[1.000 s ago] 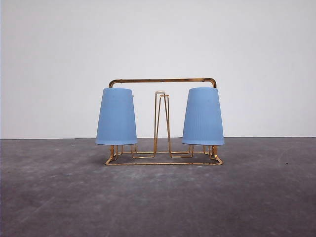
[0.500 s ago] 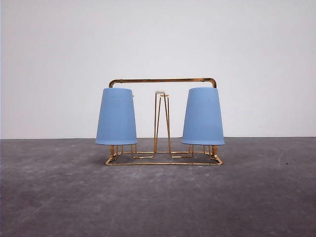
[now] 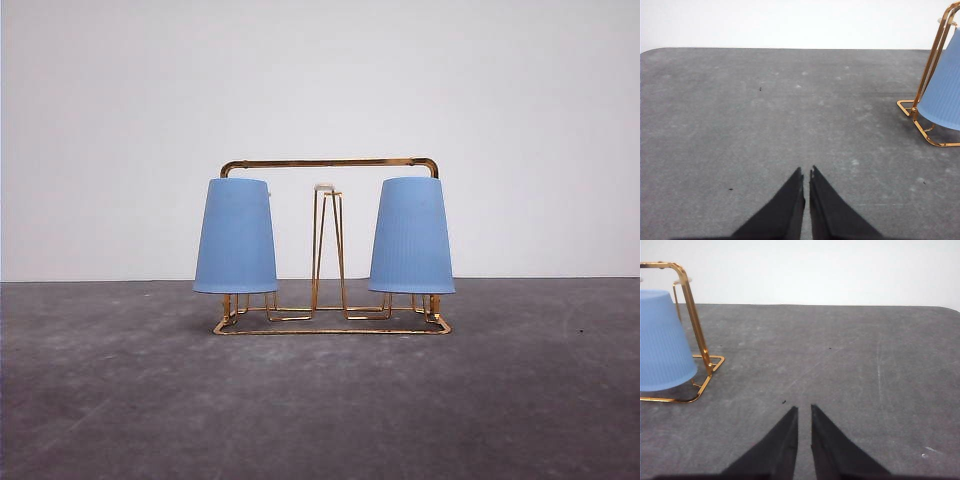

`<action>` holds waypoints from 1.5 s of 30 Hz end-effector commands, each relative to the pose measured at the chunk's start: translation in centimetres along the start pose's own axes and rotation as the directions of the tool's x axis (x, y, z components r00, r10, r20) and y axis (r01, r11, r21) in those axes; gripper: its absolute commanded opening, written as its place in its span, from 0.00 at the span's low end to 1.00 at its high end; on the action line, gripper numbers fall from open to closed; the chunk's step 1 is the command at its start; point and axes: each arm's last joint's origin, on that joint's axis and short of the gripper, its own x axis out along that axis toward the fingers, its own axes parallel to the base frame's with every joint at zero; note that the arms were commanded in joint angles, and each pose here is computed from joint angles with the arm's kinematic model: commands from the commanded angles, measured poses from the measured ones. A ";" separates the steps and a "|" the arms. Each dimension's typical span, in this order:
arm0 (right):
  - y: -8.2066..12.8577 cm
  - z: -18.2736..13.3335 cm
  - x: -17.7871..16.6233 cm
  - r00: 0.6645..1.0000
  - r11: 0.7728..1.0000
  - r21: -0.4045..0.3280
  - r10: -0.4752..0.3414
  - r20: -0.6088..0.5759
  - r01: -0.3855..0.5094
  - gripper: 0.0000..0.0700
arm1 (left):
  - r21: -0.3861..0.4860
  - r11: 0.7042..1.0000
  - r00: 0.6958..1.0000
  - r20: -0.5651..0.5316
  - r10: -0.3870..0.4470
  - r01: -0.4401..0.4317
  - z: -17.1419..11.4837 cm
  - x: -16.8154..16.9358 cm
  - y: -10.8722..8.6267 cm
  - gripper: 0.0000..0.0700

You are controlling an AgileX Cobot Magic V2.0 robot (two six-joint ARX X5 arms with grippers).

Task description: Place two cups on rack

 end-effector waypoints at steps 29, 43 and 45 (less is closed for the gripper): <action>0.0 0.1 0.0 1.000 1.000 -0.004 0.001 0.011 -0.001 0.06 | 0.009 1.000 1.000 -0.018 0.002 -0.001 -0.5 0.1 0.0 0.00; 0.0 0.1 0.0 1.000 1.000 -0.004 0.001 0.011 -0.001 0.06 | 0.009 1.000 1.000 -0.018 0.002 -0.001 -0.5 0.1 0.0 0.00; 0.0 0.1 0.0 1.000 1.000 -0.004 0.001 0.011 -0.001 0.06 | 0.009 1.000 1.000 -0.018 0.001 -0.001 -0.5 0.1 0.0 0.00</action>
